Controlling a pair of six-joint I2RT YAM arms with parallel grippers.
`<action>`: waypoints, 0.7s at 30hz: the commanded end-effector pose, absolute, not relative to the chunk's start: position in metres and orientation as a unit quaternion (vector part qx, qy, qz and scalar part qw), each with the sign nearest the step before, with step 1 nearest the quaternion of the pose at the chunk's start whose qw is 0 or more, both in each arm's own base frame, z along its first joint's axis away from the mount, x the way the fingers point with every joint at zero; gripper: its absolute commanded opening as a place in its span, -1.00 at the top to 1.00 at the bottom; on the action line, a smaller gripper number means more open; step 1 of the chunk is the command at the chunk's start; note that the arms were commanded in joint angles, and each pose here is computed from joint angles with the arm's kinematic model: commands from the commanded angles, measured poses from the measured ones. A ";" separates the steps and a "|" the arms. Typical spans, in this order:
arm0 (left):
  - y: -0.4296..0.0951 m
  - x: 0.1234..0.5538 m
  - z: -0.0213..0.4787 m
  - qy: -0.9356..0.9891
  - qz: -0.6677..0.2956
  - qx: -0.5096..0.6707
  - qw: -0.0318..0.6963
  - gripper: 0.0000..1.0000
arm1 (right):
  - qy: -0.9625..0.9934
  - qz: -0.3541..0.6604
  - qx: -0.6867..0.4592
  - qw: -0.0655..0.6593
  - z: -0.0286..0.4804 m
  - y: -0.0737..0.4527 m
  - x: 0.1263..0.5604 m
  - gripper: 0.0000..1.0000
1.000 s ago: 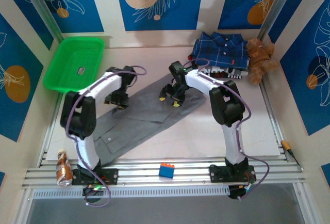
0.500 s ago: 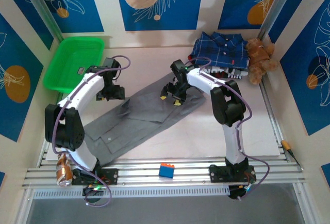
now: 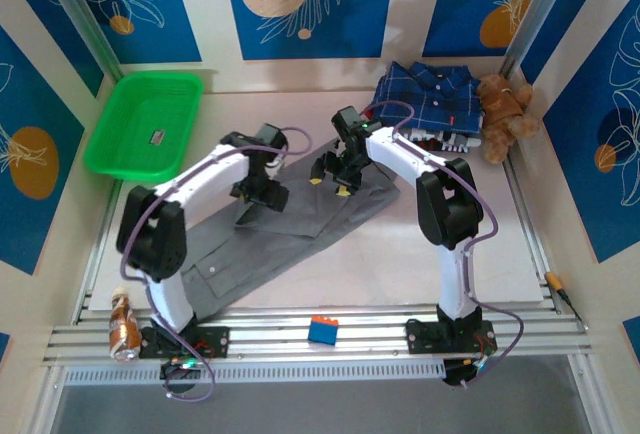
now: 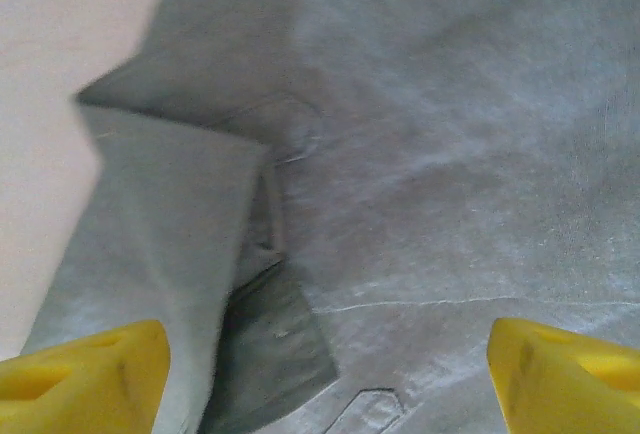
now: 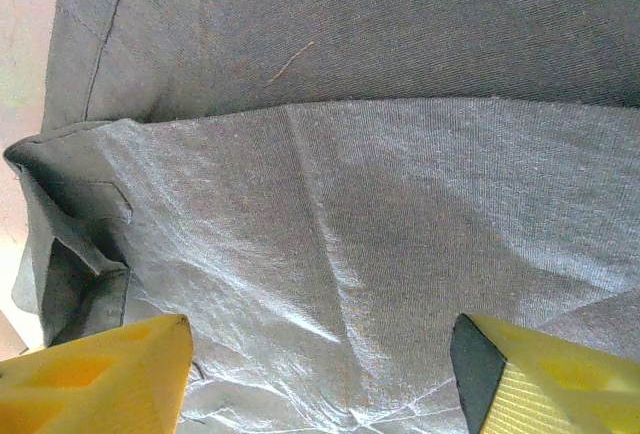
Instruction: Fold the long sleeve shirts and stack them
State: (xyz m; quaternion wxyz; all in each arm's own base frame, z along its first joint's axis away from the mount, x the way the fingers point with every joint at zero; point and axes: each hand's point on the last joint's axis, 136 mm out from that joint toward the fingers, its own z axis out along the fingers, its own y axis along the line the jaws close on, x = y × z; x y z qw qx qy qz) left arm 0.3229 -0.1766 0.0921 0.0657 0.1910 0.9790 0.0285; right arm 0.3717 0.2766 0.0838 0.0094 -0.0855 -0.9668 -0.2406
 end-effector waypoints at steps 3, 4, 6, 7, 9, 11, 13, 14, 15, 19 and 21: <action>-0.158 0.328 0.074 0.961 0.151 0.228 0.030 -0.62 | -0.965 -0.249 -0.082 0.010 0.097 0.274 0.366 -0.41; -0.149 0.331 0.072 0.956 0.183 0.227 0.025 -0.61 | -0.965 -0.249 -0.084 0.011 0.096 0.274 0.365 -0.40; -0.132 0.337 0.070 0.947 0.234 0.221 0.019 -0.57 | -0.964 -0.250 -0.086 0.013 0.094 0.274 0.365 -0.40; -0.125 0.340 0.069 0.945 0.247 0.216 0.020 -0.54 | -0.964 -0.250 -0.087 0.014 0.093 0.274 0.365 -0.40; -0.113 0.346 0.073 0.944 0.262 0.198 0.034 -0.49 | -0.964 -0.251 -0.088 0.014 0.092 0.275 0.365 -0.40; -0.106 0.351 0.076 0.946 0.262 0.184 0.049 -0.48 | -0.964 -0.251 -0.087 0.014 0.092 0.276 0.365 -0.40; -0.097 0.354 0.075 0.948 0.261 0.174 0.053 -0.47 | -0.964 -0.251 -0.088 0.016 0.089 0.276 0.365 -0.40; -0.092 0.354 0.075 0.949 0.263 0.168 0.052 -0.46 | -0.964 -0.250 -0.089 0.017 0.089 0.276 0.364 -0.40; -0.086 0.353 0.074 0.950 0.261 0.161 0.050 -0.44 | -0.964 -0.249 -0.089 0.018 0.088 0.275 0.364 -0.40; -0.064 0.350 0.077 0.958 0.251 0.130 0.055 -0.44 | -0.965 -0.247 -0.090 0.020 0.086 0.274 0.363 -0.40; -0.050 0.345 0.076 0.963 0.243 0.103 0.050 -0.44 | -0.965 -0.247 -0.091 0.022 0.085 0.274 0.362 -0.40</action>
